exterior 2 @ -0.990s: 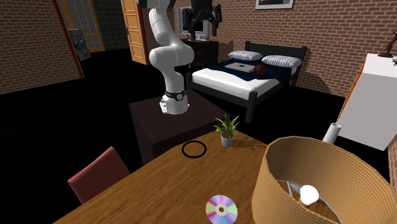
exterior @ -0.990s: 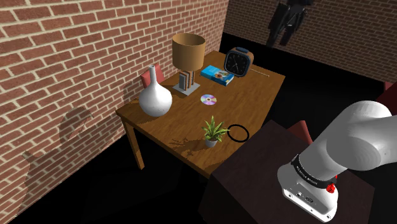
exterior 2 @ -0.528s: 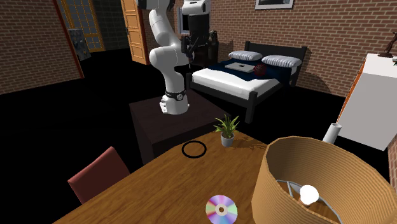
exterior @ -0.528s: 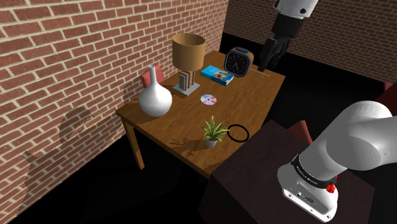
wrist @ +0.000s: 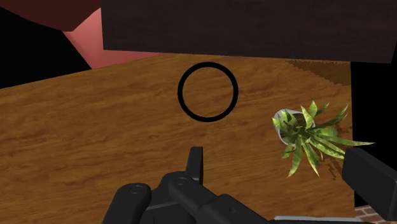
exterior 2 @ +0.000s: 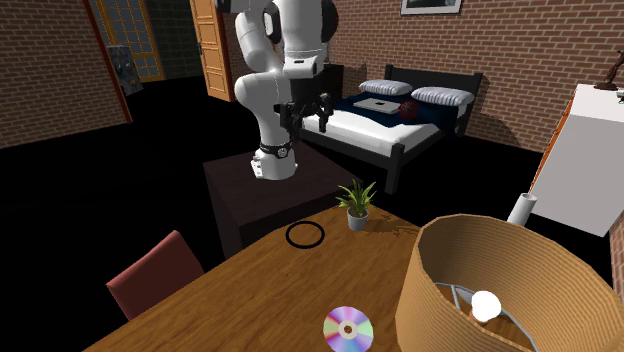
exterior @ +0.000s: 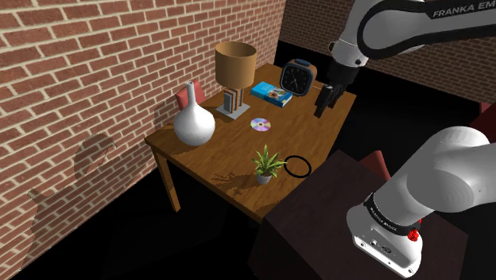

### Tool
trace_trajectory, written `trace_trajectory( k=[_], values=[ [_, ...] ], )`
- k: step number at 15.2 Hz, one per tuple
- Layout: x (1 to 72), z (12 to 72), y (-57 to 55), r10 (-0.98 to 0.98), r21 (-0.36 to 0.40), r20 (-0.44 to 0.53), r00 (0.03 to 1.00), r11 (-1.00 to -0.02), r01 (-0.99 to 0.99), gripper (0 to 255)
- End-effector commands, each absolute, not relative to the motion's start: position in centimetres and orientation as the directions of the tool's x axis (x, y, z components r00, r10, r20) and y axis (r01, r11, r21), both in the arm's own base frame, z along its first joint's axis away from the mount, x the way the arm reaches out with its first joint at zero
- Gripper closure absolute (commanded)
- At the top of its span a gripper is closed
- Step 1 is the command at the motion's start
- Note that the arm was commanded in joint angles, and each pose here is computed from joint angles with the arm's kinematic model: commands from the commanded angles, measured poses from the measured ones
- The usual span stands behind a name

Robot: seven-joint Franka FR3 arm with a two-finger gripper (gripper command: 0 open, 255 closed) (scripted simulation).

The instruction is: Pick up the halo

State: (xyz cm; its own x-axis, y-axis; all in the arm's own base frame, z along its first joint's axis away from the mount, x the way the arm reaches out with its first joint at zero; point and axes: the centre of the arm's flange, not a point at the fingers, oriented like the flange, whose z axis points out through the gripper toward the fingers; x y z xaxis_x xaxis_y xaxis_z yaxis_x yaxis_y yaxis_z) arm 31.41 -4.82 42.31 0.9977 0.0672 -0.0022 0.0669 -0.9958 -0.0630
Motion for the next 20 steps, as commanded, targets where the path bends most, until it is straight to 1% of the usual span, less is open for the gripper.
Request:
trace_trajectory(
  k=[1,20],
  values=[
    [31.6,39.9,-5.3,0.083,-0.054,0.001,0.997,-0.995,0.083,0],
    [33.6,15.8,-10.9,0.218,0.021,0.008,0.976,-0.976,0.218,0]
  ],
)
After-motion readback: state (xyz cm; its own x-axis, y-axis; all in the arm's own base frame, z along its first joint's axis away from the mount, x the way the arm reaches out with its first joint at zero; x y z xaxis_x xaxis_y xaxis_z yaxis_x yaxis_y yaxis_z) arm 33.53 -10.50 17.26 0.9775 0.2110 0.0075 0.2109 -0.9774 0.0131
